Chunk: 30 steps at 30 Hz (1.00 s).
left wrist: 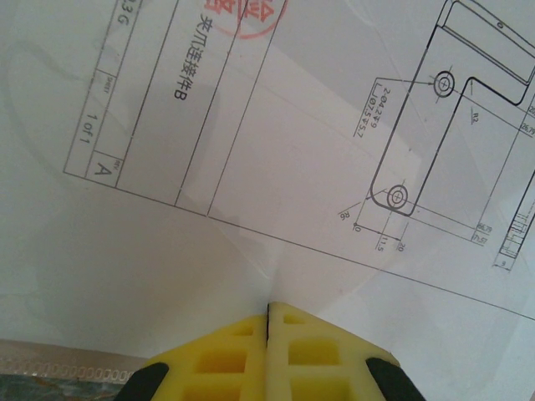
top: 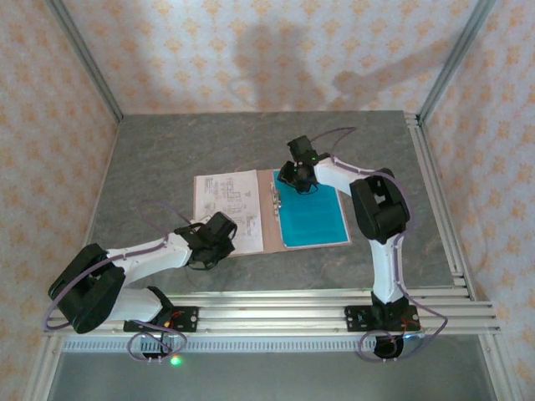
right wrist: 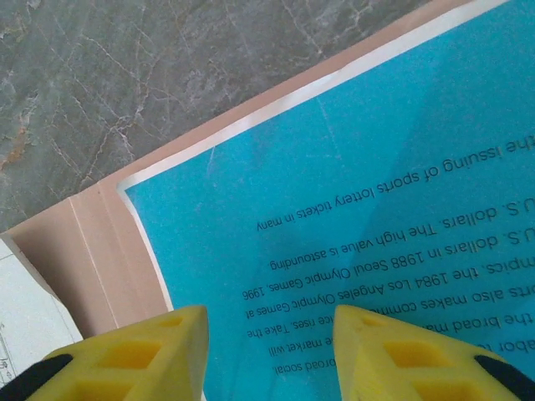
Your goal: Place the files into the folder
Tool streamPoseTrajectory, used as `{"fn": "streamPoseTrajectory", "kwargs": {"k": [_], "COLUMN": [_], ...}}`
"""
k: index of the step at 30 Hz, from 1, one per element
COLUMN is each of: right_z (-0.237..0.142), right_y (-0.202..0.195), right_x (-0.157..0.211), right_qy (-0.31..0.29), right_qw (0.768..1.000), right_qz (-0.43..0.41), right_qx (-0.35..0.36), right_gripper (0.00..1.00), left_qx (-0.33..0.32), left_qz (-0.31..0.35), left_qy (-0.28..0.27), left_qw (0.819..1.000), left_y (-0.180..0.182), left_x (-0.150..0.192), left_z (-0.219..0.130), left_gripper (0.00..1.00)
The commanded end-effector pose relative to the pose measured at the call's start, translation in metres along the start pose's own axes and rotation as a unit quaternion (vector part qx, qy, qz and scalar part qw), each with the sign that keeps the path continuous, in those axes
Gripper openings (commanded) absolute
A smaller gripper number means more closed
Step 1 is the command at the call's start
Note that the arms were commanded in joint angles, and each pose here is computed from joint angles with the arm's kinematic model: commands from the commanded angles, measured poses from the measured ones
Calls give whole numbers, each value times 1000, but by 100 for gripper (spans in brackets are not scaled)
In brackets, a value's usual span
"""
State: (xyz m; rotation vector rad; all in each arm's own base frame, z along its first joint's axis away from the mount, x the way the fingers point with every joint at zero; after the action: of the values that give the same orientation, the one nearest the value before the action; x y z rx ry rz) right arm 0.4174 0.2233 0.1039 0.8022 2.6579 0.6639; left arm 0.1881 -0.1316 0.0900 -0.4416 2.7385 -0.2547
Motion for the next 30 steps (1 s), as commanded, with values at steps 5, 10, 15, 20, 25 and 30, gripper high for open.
{"fn": "streamPoseTrajectory", "kwargs": {"k": [5, 10, 15, 20, 25, 30], "right_z": [7, 0, -18, -30, -52, -55], "right_y": [0, 1, 10, 18, 29, 42], "right_x": [-7, -5, -4, -5, -7, 0], "right_qy": [-2, 1, -8, -17, -38, -35], "right_qw": [1000, 1000, 1000, 999, 998, 997], "right_qz": [11, 13, 7, 5, 11, -3], "right_qx": [10, -2, -23, -29, -53, -63], "right_gripper": [43, 43, 44, 45, 45, 44], "left_qx": [-26, -27, -27, -27, -29, -29], "left_qz": [3, 3, 3, 3, 4, 3], "left_qy": [-9, -9, -10, -9, -11, -11], "left_qw": [1000, 1000, 1000, 1000, 999, 1000], "left_y": [9, 9, 8, 8, 9, 8], "left_x": [-2, -2, -3, -3, -3, -3], "left_z": [-2, -2, -3, -3, -4, -3], "left_gripper": [0, 0, 0, 0, 0, 0]}}
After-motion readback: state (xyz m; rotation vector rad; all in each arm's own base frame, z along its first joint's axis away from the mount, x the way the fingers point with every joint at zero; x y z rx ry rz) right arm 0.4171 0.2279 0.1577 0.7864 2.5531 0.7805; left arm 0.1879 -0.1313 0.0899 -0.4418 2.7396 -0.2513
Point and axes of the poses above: each hand's point on the last joint's axis, 136 mm out from that joint toward the fingers, its own z axis out along the fingers, its own y axis along the line the jaws close on, x = y × z, the point moved 8 cm from there along -z, back along the fingers, and after that the axes turned 15 degrees about z, right-handed, at the moved point
